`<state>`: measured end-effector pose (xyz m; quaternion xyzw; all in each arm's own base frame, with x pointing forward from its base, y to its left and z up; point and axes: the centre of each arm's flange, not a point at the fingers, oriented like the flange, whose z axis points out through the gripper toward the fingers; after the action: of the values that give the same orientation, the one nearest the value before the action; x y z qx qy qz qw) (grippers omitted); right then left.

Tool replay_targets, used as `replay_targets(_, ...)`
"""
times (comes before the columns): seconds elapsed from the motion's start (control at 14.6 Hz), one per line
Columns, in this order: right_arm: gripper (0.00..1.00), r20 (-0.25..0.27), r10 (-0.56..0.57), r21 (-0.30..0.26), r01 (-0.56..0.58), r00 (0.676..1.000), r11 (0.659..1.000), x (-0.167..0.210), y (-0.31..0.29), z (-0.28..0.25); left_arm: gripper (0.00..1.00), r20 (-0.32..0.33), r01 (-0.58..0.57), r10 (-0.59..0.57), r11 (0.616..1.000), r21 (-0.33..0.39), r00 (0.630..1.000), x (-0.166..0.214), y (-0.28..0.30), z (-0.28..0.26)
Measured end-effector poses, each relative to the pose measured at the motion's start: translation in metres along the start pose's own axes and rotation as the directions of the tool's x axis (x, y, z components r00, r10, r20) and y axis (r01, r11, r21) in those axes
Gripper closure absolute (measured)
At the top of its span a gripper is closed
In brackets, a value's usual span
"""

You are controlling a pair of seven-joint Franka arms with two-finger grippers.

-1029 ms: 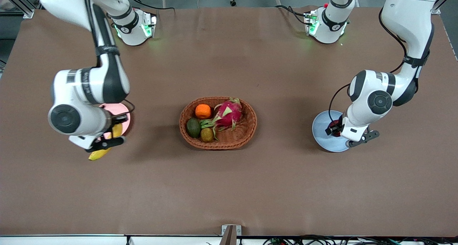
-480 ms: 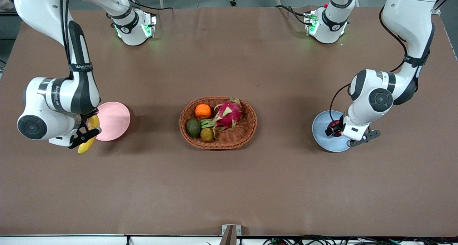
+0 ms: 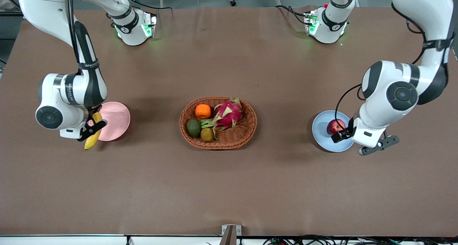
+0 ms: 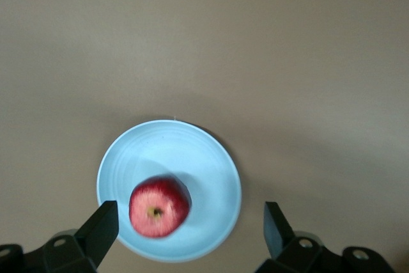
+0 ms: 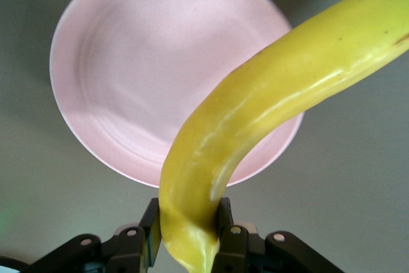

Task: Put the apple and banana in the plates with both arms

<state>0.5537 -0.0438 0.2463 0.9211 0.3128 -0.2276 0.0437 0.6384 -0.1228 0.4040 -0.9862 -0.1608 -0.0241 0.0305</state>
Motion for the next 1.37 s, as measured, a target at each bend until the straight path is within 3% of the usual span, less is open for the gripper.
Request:
replay_targets(0.55, 0.62, -0.021, -0.024, 0.001, 0.024, 0.999, 1.000, -0.007, -0.019, 0.028, 0.00, -0.112, -0.221, 0.218, 0.975, -0.015, 0.969, 0.003, 0.002, -0.133)
replay_targets(0.75, 0.53, -0.026, -0.028, -0.004, 0.028, 0.999, 1.000, -0.006, -0.021, 0.028, 0.00, -0.101, -0.236, 0.235, 0.972, 0.003, 0.967, -0.009, -0.008, -0.165)
replay_targets(0.82, 0.45, -0.039, -0.026, -0.009, 0.026, 0.999, 1.000, -0.007, -0.020, 0.021, 0.00, -0.089, -0.234, 0.233, 0.972, 0.000, 0.968, -0.013, -0.010, -0.173)
replay_targets(1.1, 0.05, -0.077, 0.005, 0.003, -0.004, 0.997, 1.000, -0.028, -0.009, -0.059, 0.00, -0.049, -0.226, 0.224, 0.973, -0.036, 0.973, -0.022, -0.012, -0.190)
replay_targets(1.17, 0.00, -0.081, 0.023, 0.007, -0.022, 0.996, 1.000, -0.036, -0.003, -0.092, 0.00, -0.036, -0.224, 0.223, 0.973, -0.050, 0.974, -0.024, -0.011, -0.191)
replay_targets(1.37, 0.00, -0.154, 0.119, -0.008, -0.122, 0.981, 0.992, -0.070, 0.020, -0.195, 0.00, -0.018, -0.223, 0.222, 0.972, -0.073, 0.975, -0.028, -0.009, -0.193)
